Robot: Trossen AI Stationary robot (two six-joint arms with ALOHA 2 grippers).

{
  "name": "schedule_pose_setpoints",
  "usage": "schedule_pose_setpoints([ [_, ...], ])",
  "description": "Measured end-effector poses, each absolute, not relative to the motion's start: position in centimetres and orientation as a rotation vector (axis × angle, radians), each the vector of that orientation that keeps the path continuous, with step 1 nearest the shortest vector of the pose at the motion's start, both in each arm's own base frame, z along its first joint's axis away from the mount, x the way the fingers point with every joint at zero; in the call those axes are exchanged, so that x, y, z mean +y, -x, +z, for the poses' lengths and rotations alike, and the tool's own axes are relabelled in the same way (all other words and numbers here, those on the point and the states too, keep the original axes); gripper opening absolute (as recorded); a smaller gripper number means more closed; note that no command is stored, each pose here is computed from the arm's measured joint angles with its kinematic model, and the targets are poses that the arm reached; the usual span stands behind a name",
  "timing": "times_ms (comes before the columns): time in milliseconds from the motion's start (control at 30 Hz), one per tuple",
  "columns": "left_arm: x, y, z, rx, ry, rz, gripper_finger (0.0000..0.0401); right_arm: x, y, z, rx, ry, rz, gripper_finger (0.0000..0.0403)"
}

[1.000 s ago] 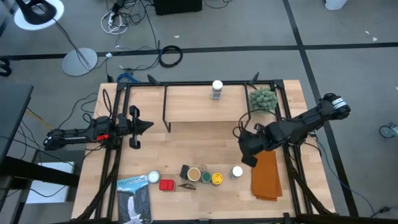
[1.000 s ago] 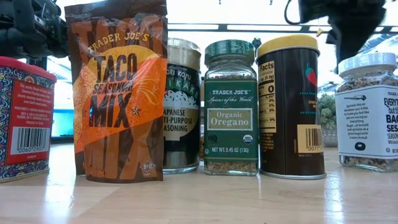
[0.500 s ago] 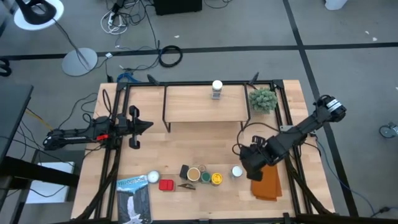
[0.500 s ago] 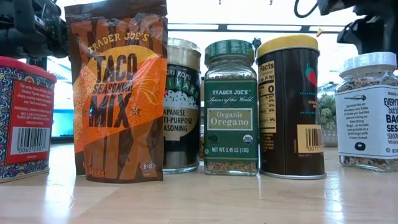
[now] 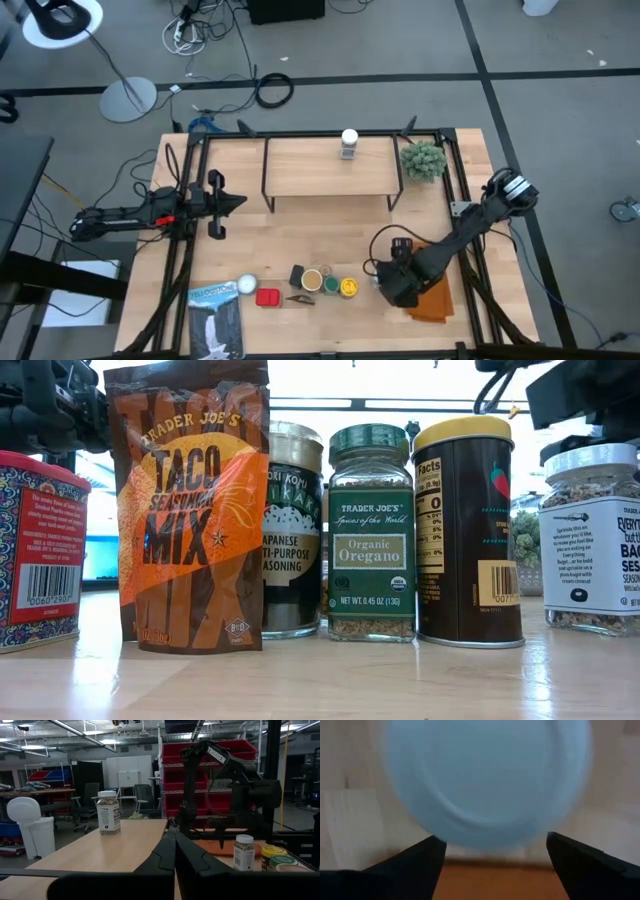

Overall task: Shelf spices
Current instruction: Put the white seasoning bottle on the shelf

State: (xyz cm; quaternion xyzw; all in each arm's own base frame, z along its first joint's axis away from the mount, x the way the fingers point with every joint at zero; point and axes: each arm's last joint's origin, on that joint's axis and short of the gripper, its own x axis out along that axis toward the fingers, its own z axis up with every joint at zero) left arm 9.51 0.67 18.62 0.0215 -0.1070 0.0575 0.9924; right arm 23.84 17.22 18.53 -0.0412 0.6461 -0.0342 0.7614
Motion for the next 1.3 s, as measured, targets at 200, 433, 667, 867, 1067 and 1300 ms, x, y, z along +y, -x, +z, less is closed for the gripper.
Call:
schedule_pose_setpoints([
  [200,0.7,-9.5,18.6,-0.215,-0.043,0.116,0.0006,17.6,-23.9,18.9,1.283,0.198,-0.108,0.0353],
  [433,0.7,-9.5,18.6,-0.216,-0.043,0.115,0.0006,18.2,-24.5,18.2,1.176,0.223,-0.031,0.0345],
  [667,0.7,-9.5,18.6,-0.215,-0.043,0.116,0.0006,17.9,-25.2,17.9,1.123,0.222,-0.003,0.0338],
  [867,0.7,-9.5,18.6,-0.215,-0.043,0.116,0.0006,17.4,-25.6,17.8,1.136,0.221,0.008,0.0306],
  [1067,0.7,-9.5,18.6,-0.214,-0.043,0.116,0.0006,17.4,-25.6,17.8,1.149,0.213,0.044,0.0218],
  [1300,0.7,-9.5,18.6,-0.215,-0.043,0.116,0.0006,17.7,-25.9,18.7,1.169,0.189,0.077,0.0194],
])
